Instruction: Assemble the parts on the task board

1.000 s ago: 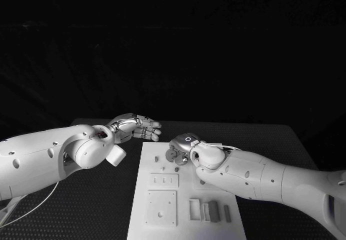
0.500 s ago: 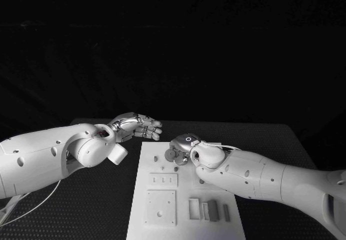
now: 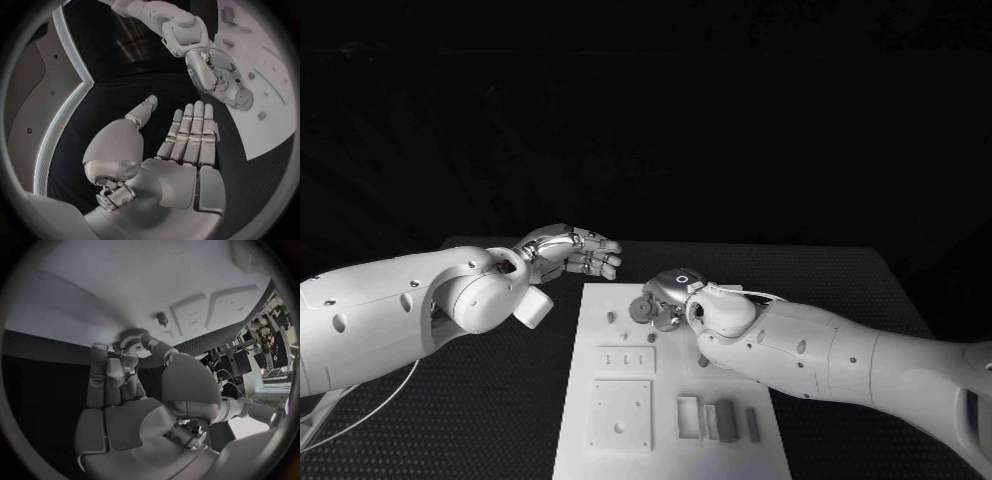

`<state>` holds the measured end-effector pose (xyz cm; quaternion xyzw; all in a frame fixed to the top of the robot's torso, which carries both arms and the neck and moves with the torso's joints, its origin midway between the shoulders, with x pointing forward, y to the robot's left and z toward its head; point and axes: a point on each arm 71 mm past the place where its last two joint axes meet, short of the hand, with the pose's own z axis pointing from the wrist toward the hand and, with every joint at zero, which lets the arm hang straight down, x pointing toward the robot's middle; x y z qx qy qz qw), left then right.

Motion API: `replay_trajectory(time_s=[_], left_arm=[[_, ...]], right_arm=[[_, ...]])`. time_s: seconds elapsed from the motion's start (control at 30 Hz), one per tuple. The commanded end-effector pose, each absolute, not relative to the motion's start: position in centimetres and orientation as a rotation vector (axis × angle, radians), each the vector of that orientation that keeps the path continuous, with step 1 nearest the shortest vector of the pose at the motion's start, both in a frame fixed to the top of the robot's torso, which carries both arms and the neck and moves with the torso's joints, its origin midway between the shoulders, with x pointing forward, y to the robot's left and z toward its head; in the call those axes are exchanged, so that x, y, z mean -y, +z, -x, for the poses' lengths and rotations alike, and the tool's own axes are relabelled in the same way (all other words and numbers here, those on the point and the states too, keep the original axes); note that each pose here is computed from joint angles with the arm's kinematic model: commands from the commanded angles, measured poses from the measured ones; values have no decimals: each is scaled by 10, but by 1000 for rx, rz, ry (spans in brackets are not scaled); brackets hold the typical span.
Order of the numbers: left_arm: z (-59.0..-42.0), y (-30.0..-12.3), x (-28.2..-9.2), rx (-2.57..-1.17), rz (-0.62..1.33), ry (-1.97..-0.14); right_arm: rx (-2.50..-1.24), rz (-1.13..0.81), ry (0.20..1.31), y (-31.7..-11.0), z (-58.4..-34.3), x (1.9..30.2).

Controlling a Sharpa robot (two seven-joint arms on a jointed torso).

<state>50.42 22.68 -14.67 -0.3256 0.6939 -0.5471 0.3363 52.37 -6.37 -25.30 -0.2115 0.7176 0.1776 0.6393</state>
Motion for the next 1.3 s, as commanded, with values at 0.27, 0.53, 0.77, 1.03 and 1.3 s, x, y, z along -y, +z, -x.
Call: replay_trajectory(time_s=[0.27, 0.53, 0.77, 1.03, 1.3], left_arm=[[-505, -145, -230, -1796, 842, -1430], [-505, -145, -233, -1793, 847, -1423], [-506, -146, -234, -1792, 848, -1421], [-506, -145, -237, -1783, 844, -1429], [-508, -147, -242, -1791, 832, -1411]], right_arm=[[-1606, 459, 446, -245, -521, 70], [-1585, 445, 450, -236, -522, 77], [-1569, 414, 443, -223, -526, 92], [-1578, 326, 500, -204, -524, 112], [-1596, 281, 597, -191, -525, 144]])
